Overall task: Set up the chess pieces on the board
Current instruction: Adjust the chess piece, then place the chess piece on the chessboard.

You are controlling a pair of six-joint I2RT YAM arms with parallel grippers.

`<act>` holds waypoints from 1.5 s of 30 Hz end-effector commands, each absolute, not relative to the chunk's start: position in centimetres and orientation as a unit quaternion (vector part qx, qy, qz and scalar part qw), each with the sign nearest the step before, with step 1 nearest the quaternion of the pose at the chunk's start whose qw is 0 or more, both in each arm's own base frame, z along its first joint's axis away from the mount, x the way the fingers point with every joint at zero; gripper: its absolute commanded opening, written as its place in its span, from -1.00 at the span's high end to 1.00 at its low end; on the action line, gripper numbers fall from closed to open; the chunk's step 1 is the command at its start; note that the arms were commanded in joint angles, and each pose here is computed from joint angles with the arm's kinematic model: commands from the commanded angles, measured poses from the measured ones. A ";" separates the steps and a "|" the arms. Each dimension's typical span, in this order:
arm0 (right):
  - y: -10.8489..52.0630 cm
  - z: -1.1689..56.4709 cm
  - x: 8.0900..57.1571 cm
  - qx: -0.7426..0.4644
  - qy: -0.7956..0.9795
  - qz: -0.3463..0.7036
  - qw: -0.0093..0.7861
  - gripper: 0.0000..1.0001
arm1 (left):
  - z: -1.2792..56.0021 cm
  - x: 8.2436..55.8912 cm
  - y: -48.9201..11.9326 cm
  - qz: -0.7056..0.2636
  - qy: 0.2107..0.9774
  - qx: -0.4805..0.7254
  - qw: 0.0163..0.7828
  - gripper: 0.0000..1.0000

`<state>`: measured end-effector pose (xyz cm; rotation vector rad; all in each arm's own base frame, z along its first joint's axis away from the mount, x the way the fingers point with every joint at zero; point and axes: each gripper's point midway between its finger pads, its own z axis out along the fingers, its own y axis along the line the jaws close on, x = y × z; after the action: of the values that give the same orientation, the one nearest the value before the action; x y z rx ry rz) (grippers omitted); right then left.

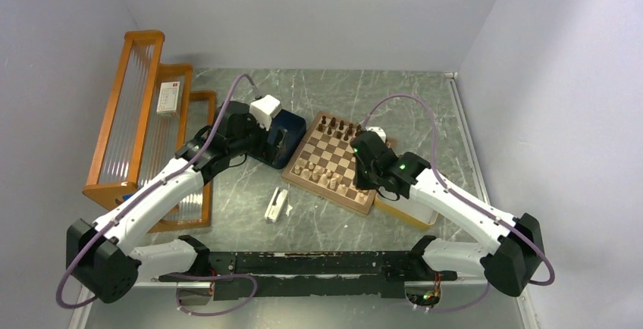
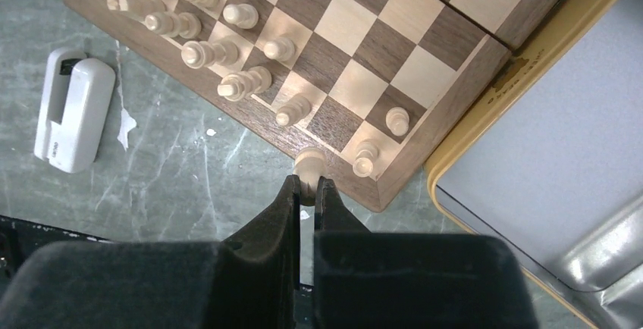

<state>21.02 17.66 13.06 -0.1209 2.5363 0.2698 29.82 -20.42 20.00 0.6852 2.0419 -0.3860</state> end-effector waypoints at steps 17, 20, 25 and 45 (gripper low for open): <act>18.1 8.4 20.4 -0.040 0.965 0.042 0.254 1.00 | 22.6 31.0 -15.7 -0.055 0.826 0.207 0.521 -0.95; 17.9 8.0 20.5 -0.039 0.967 0.033 0.250 1.00 | 22.7 31.0 -15.6 -0.055 0.826 0.206 0.522 -0.95; 17.9 7.6 20.5 -0.042 0.967 0.029 0.249 0.99 | 22.9 30.9 -15.5 -0.054 0.824 0.204 0.526 -0.95; 17.9 6.1 21.0 -0.048 0.971 0.011 0.234 0.94 | 22.7 30.8 -15.4 -0.054 0.824 0.203 0.526 -0.95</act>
<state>20.61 18.03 6.50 -0.1439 2.6738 0.0460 30.73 -15.67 22.32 0.5013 1.9849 -0.1399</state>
